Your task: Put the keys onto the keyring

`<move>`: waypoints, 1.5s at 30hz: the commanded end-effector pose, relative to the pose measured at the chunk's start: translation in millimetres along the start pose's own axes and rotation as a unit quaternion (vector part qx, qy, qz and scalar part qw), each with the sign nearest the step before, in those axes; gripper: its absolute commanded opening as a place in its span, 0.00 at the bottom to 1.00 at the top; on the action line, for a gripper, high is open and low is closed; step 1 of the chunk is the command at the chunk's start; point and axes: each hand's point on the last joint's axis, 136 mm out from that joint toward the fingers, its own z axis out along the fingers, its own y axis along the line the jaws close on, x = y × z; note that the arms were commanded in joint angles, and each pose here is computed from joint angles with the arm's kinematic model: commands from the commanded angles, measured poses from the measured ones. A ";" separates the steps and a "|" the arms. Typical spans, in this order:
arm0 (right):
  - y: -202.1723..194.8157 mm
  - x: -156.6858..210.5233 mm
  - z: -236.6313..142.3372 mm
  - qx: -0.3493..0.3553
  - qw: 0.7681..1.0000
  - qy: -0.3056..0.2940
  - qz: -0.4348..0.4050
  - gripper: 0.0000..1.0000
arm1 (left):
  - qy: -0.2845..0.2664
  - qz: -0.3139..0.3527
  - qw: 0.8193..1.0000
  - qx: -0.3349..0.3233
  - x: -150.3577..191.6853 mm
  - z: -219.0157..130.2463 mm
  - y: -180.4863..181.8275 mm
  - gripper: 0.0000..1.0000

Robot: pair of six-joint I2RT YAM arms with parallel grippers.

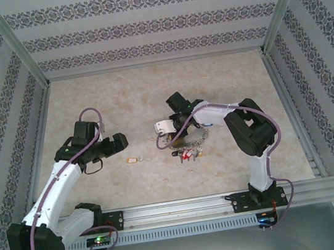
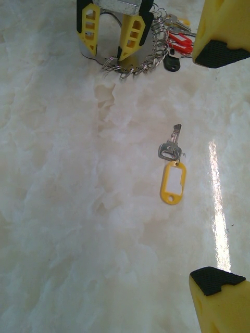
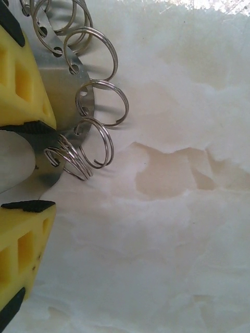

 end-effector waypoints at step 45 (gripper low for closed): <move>-16.2 -5.7 9.4 0.042 0.995 0.045 0.075 0.24 | -0.012 -0.020 1.000 0.009 -4.0 3.8 0.9 0.99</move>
